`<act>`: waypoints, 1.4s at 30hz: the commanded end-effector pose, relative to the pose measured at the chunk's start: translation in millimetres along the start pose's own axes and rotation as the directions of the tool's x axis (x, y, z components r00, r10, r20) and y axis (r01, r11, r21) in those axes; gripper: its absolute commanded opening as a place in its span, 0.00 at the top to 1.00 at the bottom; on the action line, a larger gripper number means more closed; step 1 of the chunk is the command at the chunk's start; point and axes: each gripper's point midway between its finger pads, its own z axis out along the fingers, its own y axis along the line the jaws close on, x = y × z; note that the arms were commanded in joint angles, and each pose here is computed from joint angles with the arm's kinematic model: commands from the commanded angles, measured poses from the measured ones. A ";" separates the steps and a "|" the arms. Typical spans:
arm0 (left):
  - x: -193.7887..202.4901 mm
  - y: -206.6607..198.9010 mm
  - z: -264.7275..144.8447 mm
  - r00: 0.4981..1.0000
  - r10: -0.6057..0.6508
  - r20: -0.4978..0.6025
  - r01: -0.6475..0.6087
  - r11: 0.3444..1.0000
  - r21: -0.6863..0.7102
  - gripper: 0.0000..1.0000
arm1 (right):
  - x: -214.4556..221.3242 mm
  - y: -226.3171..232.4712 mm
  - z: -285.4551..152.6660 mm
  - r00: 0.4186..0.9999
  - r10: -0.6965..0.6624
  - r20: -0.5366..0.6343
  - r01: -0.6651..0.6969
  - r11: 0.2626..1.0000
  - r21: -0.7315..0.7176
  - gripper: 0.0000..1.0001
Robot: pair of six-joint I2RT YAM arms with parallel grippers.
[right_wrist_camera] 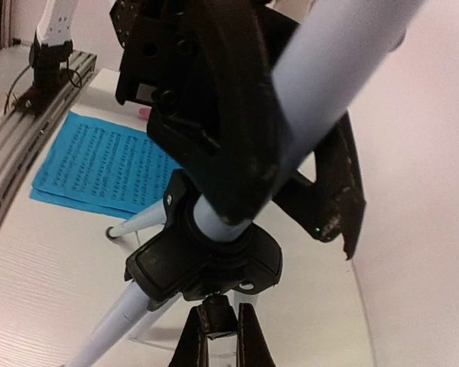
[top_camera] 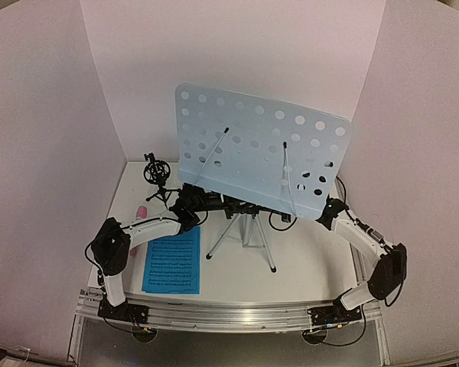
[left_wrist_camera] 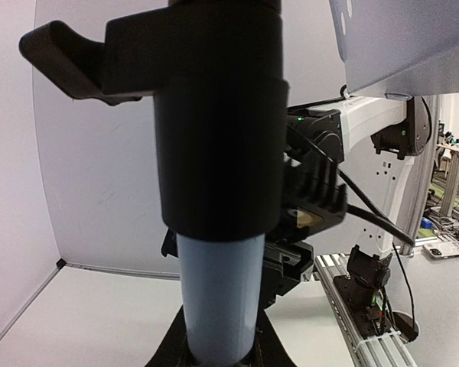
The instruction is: Set up the instrument practice props
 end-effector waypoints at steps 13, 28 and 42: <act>11.0 16.7 -2.8 0.992 0.114 -0.057 -0.117 0.992 -0.050 1.00 | -34.2 46.7 -3.5 0.548 0.827 -0.123 -0.810 0.488 -0.325 1.00; 12.2 14.4 -4.0 0.989 0.137 -0.063 -0.140 0.989 -0.041 1.00 | -24.2 43.5 15.8 -0.115 0.918 -0.381 -0.956 -0.205 -0.207 1.00; 14.9 16.9 -2.8 0.988 0.140 -0.070 -0.143 0.989 -0.046 1.00 | 3.9 36.2 27.2 -0.699 0.652 -0.294 -0.697 -0.713 0.077 1.00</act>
